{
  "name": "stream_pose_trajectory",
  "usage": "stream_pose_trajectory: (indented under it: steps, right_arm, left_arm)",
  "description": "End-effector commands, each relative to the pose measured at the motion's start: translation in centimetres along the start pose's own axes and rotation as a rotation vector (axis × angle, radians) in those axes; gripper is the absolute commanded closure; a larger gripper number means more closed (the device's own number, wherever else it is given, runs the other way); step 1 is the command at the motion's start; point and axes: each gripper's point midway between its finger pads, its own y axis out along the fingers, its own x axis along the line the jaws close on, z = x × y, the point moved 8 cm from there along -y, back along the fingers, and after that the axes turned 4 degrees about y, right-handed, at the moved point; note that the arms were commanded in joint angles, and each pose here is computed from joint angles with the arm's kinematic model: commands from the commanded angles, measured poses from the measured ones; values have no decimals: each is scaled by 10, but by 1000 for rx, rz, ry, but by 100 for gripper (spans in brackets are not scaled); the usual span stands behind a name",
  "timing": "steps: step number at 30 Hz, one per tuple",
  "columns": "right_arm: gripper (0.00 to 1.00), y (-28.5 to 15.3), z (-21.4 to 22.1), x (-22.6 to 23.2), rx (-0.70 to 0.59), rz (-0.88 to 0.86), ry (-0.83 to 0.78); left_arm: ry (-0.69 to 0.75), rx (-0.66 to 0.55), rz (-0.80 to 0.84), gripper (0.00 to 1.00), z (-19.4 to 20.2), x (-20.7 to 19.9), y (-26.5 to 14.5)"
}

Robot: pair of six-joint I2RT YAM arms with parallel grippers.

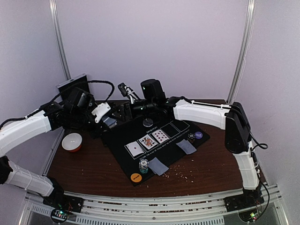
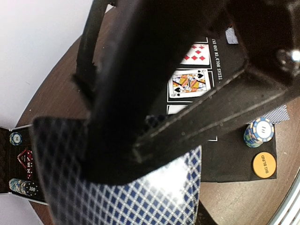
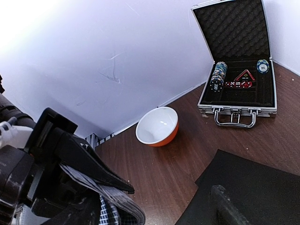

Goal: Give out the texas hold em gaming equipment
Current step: Pick up the poker card from the face-down deck piles.

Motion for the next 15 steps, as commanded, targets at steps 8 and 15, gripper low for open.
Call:
stream_pose_trajectory:
  steps: [8, 15]
  right_arm:
    - [65, -12, -4, 7, 34, 51, -77]
    - [85, -22, -9, 17, 25, 39, -93]
  left_arm:
    - [22, -66, -47, 66, -10, 4, -15]
    - [9, -64, -60, 66, -10, 5, -16]
